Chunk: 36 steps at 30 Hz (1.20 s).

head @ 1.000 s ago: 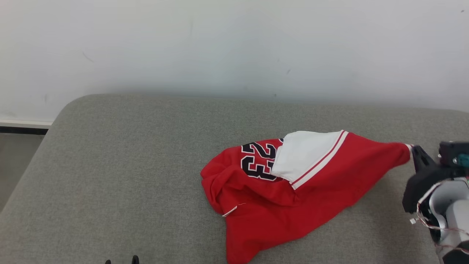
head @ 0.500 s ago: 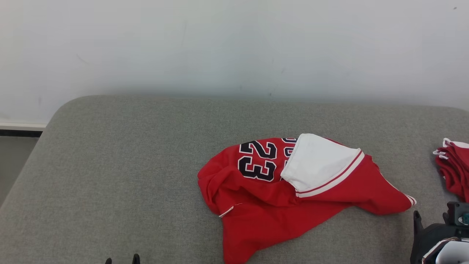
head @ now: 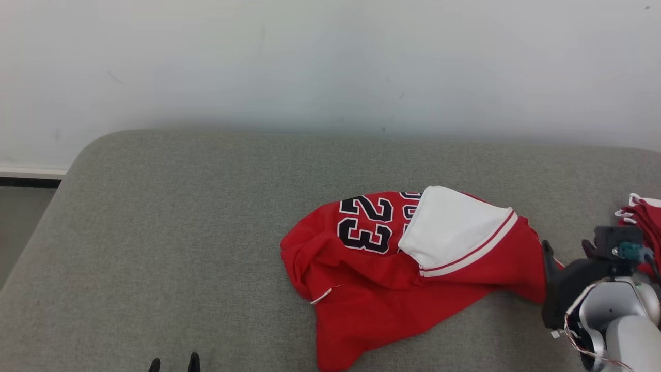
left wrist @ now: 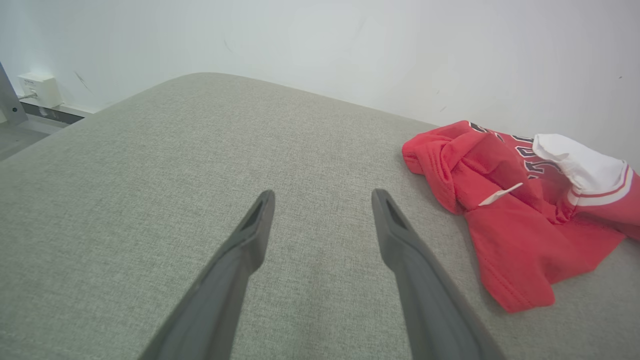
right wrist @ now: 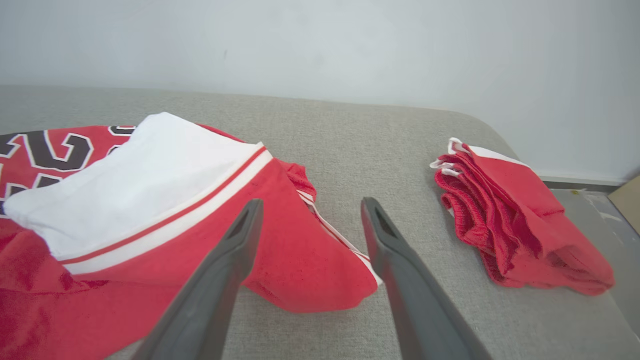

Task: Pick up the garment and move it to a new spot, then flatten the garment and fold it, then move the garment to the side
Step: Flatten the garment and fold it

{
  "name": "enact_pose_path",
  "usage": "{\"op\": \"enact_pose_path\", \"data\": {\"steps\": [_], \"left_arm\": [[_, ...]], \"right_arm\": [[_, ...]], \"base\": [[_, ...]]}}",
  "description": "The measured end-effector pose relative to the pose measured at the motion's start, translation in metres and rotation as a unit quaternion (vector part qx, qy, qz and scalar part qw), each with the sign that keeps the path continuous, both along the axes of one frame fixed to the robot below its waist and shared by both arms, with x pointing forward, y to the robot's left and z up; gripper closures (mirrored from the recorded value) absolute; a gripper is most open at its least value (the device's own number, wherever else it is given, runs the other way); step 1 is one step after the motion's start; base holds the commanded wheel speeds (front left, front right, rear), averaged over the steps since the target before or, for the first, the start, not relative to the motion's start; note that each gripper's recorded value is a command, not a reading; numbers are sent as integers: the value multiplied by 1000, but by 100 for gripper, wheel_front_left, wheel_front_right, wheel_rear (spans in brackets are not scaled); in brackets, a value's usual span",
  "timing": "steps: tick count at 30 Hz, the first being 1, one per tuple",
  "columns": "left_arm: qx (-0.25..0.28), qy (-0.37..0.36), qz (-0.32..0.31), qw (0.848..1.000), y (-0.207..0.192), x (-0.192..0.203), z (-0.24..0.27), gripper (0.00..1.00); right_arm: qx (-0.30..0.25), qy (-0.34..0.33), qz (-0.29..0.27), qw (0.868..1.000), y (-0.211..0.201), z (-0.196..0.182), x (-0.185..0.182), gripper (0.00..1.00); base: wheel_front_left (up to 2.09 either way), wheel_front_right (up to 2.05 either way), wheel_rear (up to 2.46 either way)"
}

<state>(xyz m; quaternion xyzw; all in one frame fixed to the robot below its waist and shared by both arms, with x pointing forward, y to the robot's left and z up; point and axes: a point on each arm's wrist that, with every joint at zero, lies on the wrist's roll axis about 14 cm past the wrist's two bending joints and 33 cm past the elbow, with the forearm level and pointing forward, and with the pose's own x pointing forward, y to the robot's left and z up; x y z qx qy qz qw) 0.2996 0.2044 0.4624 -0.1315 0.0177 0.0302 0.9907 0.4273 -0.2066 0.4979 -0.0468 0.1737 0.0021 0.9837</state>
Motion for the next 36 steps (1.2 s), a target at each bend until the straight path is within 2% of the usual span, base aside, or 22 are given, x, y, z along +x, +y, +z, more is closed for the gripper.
{"op": "enact_pose_path", "data": {"steps": [8,15,21,28,29,30,31,32,33,36], "left_arm": [[2,5,10,1000,5,0,-2,0],[7,18,25,1000,14,-1,-7,0],[11,29,36,999,20,0,-12,0],[14,42,48,998,27,-1,-17,0],[14,42,48,998,27,-1,-18,0],[14,42,47,998,27,0,-18,0],[13,42,46,998,26,0,-18,0],[13,41,45,998,26,0,-17,0],[13,39,45,998,25,1,-17,0],[13,36,41,998,23,2,-15,0]], "right_arm": [[-10,66,45,997,28,1,38,0],[-21,125,40,991,23,-13,67,0],[-15,162,39,986,28,-37,81,0],[-6,209,47,977,39,-71,81,0],[-5,214,48,976,40,-74,79,15],[-4,216,48,975,40,-76,78,15],[-4,216,48,975,40,-76,77,66],[-3,214,50,976,41,-75,76,94],[-4,208,52,977,42,-73,76,100],[-9,189,62,980,46,-65,77,100]], "base": [[0,0,0],[0,0,0],[0,0,0],[0,0,0],[0,0,0],[0,0,0],[0,0,0],[0,0,0],[0,0,0],[0,0,0]]}}
